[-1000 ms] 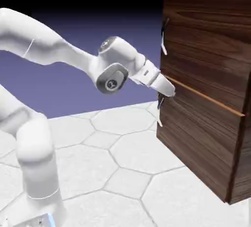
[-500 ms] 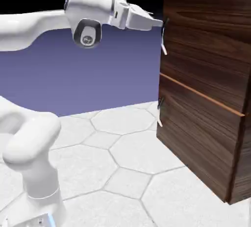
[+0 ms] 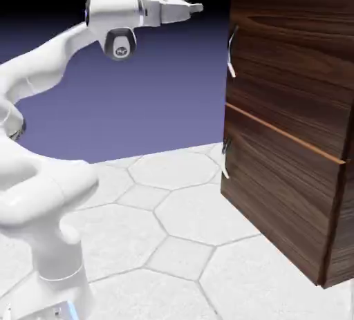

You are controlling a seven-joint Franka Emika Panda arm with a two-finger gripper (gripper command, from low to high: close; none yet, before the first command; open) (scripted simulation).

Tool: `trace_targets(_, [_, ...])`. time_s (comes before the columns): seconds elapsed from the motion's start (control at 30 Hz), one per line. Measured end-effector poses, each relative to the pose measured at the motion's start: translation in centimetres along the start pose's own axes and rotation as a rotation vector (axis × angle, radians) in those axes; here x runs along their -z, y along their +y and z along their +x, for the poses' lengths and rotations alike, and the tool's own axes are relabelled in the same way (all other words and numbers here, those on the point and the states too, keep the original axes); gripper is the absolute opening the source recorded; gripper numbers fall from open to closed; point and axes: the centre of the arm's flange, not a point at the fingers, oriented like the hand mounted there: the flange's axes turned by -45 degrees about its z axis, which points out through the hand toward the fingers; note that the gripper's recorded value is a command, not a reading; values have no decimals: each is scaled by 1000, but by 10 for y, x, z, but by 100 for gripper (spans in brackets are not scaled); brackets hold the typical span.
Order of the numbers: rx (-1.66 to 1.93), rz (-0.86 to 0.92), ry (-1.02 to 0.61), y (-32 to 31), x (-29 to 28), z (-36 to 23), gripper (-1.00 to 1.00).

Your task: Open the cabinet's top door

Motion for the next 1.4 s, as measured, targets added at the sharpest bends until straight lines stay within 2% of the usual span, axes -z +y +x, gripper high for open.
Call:
trace_targets(0.27, [70, 48, -70, -48, -89, -123, 0])
trace_targets(0.33, [70, 49, -71, -48, -89, -124, 0])
trace_targets(0.47, [70, 49, -71, -50, -139, -128, 0])
trace_targets(0.5, [70, 49, -71, -50, -139, -128, -100])
trace_targets(0.57, [70, 49, -71, -50, -139, -128, -100])
trace_targets(0.97, [62, 297, -79, 5, -29, -116, -100])
trace_targets(1.4, [48, 612, -88, 112, 85, -101, -100])
